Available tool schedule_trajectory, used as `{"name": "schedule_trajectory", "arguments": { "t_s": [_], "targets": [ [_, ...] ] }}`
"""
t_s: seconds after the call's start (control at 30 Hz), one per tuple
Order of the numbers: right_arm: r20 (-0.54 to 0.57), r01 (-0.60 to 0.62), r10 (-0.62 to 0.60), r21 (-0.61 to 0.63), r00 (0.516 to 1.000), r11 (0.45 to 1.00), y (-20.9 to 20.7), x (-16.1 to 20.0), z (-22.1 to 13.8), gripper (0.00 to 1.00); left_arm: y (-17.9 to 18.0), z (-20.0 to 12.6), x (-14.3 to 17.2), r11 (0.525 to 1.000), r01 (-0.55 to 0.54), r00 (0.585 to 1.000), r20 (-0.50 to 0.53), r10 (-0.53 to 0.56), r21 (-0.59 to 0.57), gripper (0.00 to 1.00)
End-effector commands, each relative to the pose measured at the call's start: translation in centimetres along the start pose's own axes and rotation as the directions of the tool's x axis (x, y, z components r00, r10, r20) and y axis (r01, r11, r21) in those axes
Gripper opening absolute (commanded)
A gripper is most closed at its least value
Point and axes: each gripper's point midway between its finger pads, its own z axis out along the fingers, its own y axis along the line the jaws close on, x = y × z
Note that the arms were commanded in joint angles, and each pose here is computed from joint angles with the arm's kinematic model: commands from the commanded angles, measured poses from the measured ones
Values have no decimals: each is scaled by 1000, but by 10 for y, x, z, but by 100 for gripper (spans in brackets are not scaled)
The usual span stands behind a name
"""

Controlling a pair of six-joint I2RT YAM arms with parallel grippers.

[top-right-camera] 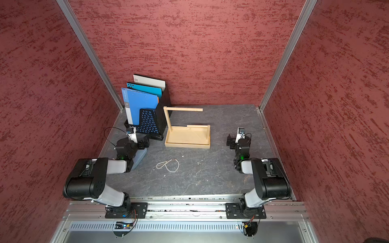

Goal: Hang the necklace on the jewelry display stand
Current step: Pick up the necklace from the center of the board.

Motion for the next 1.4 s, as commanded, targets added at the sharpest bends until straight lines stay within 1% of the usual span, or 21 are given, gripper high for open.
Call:
{"name": "schedule_trajectory", "arguments": {
  "t_s": [0.0,1.17,1.2,1.27,1.3,1.33,1.37],
  "targets": [
    [32,-3,4,-14,999,1000,2,-8,0,99,0,1,-8,1000,-11,1000,24,11,1,99],
    [36,-3,3,-16,999,1000,2,-8,-1,99,1,1,-7,1000,-11,1000,18,11,3,99],
    [40,2,-1,-27,999,1000,4,-10,-1,99,0,0,-7,1000,-15,1000,22,15,-3,100],
    [47,8,-6,-41,999,999,6,-19,-5,99,-2,-2,-14,998,-41,998,35,43,-51,99],
    [32,9,-8,-37,999,999,6,-20,-6,99,-3,-3,-17,996,-55,998,34,57,-67,99],
    [47,5,-4,-31,999,999,5,-35,-11,99,-6,-5,-22,995,-69,997,27,71,-77,100],
    [37,5,-4,-23,999,1000,3,-41,-14,99,-8,-7,-27,993,-81,996,23,83,-91,100]
  ]
}}
